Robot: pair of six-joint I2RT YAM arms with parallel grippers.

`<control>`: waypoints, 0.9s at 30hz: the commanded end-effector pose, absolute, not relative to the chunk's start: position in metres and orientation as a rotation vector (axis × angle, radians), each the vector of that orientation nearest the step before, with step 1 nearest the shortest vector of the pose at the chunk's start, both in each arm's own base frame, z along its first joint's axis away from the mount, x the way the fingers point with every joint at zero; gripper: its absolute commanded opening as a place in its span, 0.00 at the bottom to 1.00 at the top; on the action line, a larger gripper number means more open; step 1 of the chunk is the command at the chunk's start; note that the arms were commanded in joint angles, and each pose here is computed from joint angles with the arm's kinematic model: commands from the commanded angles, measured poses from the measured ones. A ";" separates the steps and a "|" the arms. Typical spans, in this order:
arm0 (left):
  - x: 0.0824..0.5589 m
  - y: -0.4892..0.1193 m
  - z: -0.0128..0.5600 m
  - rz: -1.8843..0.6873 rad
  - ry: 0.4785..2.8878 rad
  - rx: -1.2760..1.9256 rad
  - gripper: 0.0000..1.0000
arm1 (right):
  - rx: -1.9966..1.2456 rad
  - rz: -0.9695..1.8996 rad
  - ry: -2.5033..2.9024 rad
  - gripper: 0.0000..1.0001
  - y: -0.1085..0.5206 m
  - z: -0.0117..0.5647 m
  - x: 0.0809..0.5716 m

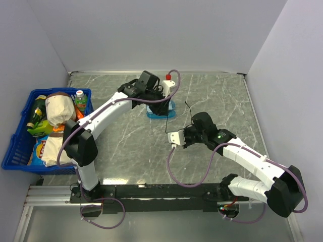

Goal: Organize the sunglasses
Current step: Fold the left temple of the sunglasses with the sunglasses.

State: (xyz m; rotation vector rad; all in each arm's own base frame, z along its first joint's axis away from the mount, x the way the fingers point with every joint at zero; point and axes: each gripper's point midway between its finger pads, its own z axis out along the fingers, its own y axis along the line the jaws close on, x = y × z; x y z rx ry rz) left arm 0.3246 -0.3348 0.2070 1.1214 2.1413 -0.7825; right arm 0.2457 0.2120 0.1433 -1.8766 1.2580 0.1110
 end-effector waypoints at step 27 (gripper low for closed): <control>0.319 -0.358 0.182 -0.827 2.178 1.204 0.25 | -1.880 0.133 1.216 0.00 0.217 0.146 0.241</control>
